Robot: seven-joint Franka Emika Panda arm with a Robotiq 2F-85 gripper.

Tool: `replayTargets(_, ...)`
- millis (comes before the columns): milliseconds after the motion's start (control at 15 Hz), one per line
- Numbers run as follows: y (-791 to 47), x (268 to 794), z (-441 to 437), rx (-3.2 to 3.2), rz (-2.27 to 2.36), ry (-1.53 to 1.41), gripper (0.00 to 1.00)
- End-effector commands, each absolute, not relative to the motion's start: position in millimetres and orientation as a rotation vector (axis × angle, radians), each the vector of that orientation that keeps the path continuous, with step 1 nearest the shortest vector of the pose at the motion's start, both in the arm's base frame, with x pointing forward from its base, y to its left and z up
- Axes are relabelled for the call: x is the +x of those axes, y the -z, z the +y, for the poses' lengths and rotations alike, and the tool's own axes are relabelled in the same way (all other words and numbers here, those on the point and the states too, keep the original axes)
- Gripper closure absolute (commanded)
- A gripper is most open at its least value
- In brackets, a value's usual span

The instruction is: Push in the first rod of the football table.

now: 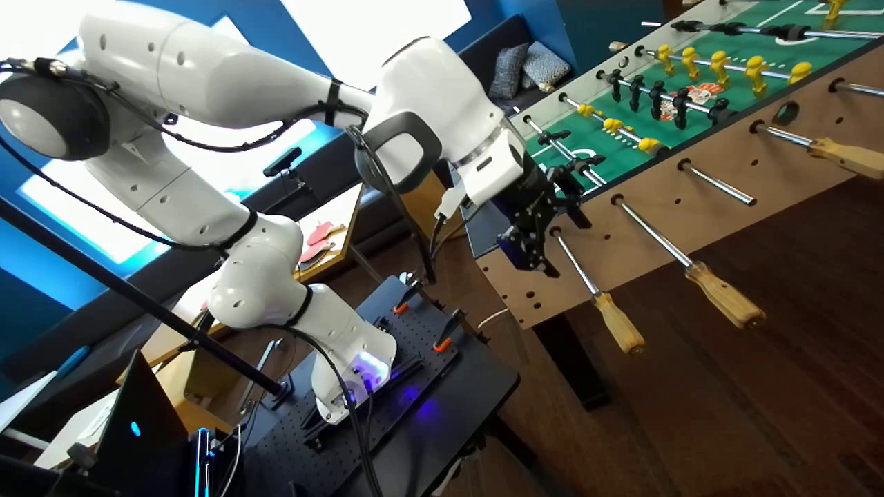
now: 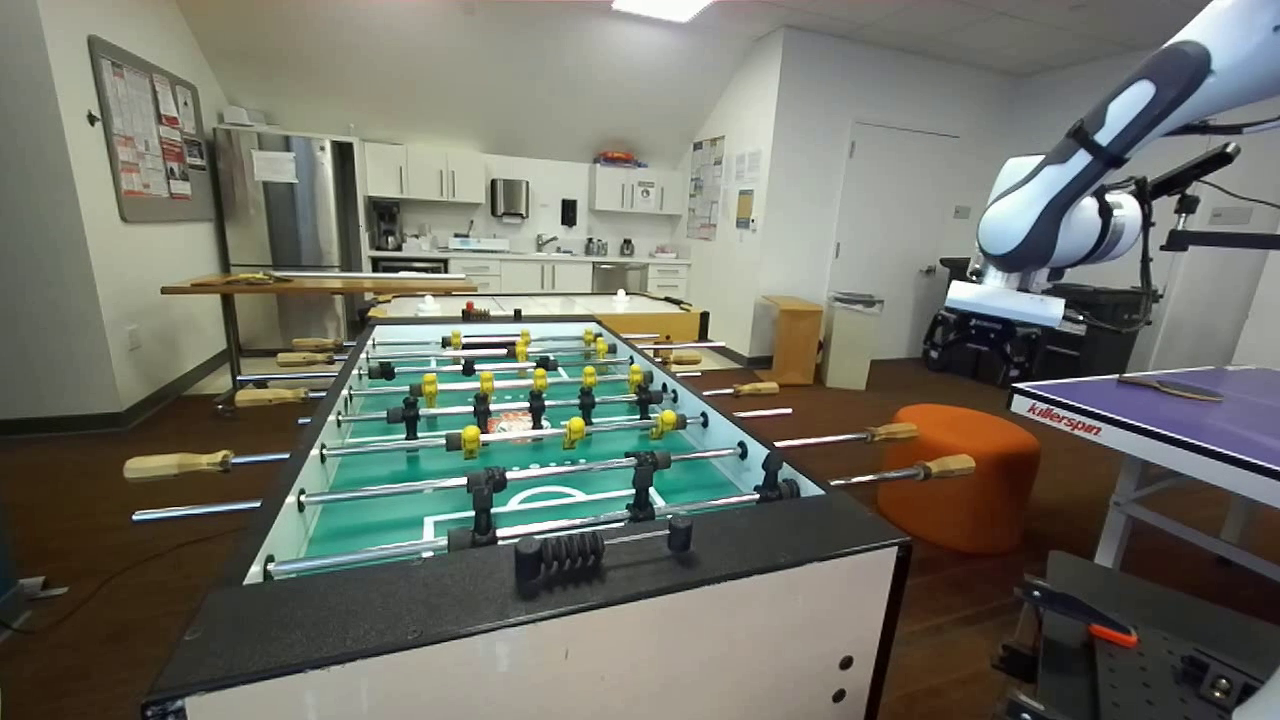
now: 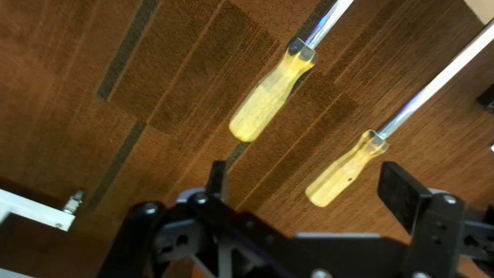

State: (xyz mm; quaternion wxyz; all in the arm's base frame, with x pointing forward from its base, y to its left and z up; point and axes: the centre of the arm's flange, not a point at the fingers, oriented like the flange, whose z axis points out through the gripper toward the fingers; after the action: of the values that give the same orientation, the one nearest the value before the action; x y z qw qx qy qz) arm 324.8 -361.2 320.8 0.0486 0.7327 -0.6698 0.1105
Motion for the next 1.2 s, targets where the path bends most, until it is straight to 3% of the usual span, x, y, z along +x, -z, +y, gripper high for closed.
replayTargets(0, -312, 323, -363, 2.223, -2.052, -0.314, 0.00)
replayTargets(1133, -240, 332, -398, 1.739, -2.563, -0.119, 0.00)
